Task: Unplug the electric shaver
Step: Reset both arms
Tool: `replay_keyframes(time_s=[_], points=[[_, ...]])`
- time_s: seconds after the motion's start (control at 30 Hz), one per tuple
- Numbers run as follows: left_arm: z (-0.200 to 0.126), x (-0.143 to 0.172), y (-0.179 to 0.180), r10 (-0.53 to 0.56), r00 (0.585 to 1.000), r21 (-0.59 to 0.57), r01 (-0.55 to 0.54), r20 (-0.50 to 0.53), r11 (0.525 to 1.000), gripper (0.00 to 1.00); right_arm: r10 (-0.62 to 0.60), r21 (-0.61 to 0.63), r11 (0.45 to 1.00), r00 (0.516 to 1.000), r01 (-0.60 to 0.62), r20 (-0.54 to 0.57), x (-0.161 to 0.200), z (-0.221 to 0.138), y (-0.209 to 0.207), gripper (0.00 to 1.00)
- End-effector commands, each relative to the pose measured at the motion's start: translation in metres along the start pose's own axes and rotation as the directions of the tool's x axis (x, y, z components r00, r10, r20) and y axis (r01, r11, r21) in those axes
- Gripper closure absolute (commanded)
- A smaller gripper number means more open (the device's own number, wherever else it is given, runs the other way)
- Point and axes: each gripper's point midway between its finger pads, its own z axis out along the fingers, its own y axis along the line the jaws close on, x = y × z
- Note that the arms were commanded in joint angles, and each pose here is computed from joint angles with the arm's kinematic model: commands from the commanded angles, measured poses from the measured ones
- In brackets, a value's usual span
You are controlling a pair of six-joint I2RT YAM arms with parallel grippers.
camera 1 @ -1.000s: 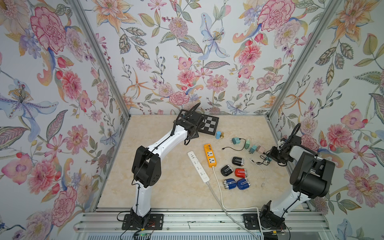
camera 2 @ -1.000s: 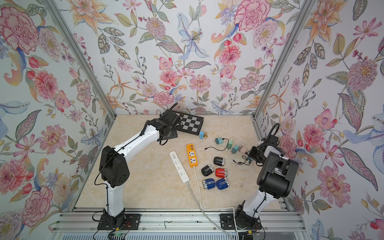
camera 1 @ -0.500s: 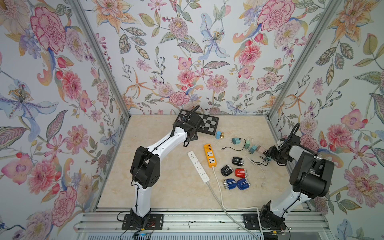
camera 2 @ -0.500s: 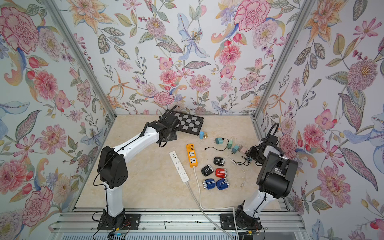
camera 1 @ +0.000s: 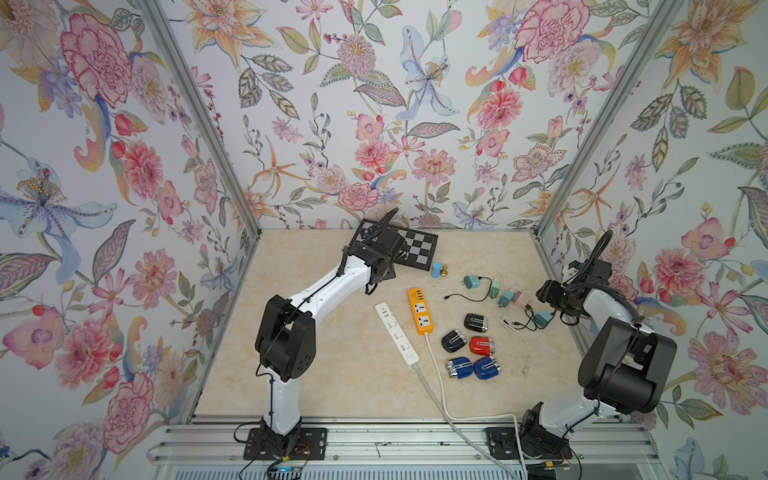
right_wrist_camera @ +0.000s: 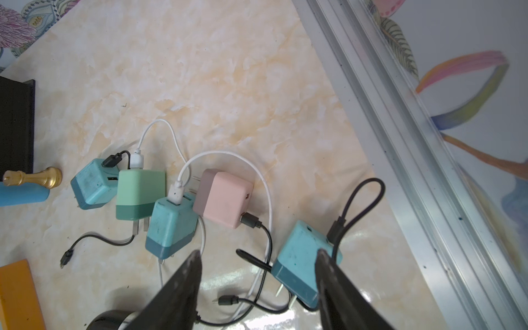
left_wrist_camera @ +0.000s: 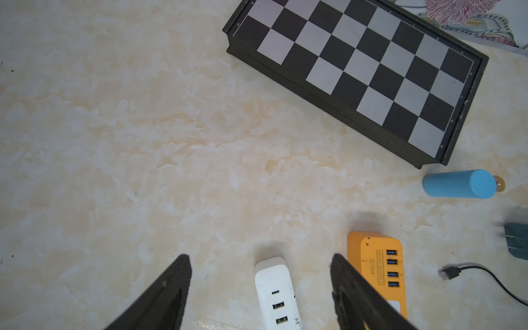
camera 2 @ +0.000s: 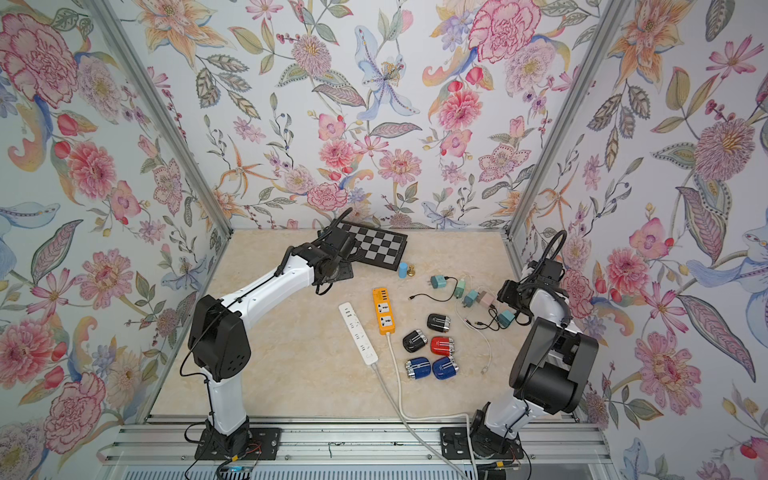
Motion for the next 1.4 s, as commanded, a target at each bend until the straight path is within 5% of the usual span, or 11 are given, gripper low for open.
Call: replay_keyframes(time_s=[0.0, 0.2, 0.4, 0.7, 0.73, 0.8, 0.9, 1.17, 1.37], points=[[-0.007, -0.004, 0.005, 0.022, 1.000, 0.003, -0.022, 0.015, 1.000, 0.21, -0.020, 0.013, 1.000, 0.999, 0.021, -0.038, 0.014, 0.005, -0.003, 0.36], [-0.007, -0.007, 0.004, 0.048, 0.998, 0.008, -0.048, 0.028, 0.999, 0.21, -0.014, 0.026, 1.000, 0.999, 0.015, -0.035, 0.019, 0.001, -0.008, 0.37], [-0.021, -0.027, 0.011, 0.082, 0.989, -0.012, -0.081, 0.119, 0.997, 0.21, -0.106, 0.042, 0.994, 0.988, 0.102, 0.109, -0.005, -0.038, 0.012, 0.37], [-0.033, -0.040, 0.048, 0.151, 0.937, -0.081, -0.132, 0.314, 0.988, 0.20, -0.298, -0.004, 0.944, 0.854, 0.331, 0.427, -0.010, -0.102, 0.092, 0.35], [-0.035, -0.040, 0.051, 0.158, 0.925, -0.078, -0.140, 0.345, 0.987, 0.20, -0.309, -0.003, 0.937, 0.834, 0.349, 0.456, -0.006, -0.105, 0.102, 0.28], [-0.034, -0.039, 0.064, 0.163, 0.910, -0.108, -0.131, 0.381, 0.985, 0.06, -0.317, -0.008, 0.928, 0.798, 0.373, 0.513, 0.003, -0.106, 0.117, 0.01], [-0.030, -0.036, 0.084, 0.173, 0.889, -0.148, -0.120, 0.423, 0.982, 0.01, -0.300, -0.014, 0.926, 0.758, 0.377, 0.580, 0.016, -0.104, 0.128, 0.00], [-0.050, -0.020, 0.153, 0.229, 0.733, -0.298, -0.038, 0.640, 0.954, 0.01, -0.322, 0.035, 0.916, 0.682, 0.399, 0.657, 0.043, -0.069, 0.126, 0.00], [-0.042, -0.006, 0.195, 0.318, 0.700, -0.436, -0.011, 0.639, 0.900, 0.01, -0.384, 0.078, 0.891, 0.649, 0.448, 0.657, 0.051, -0.034, 0.125, 0.00]])
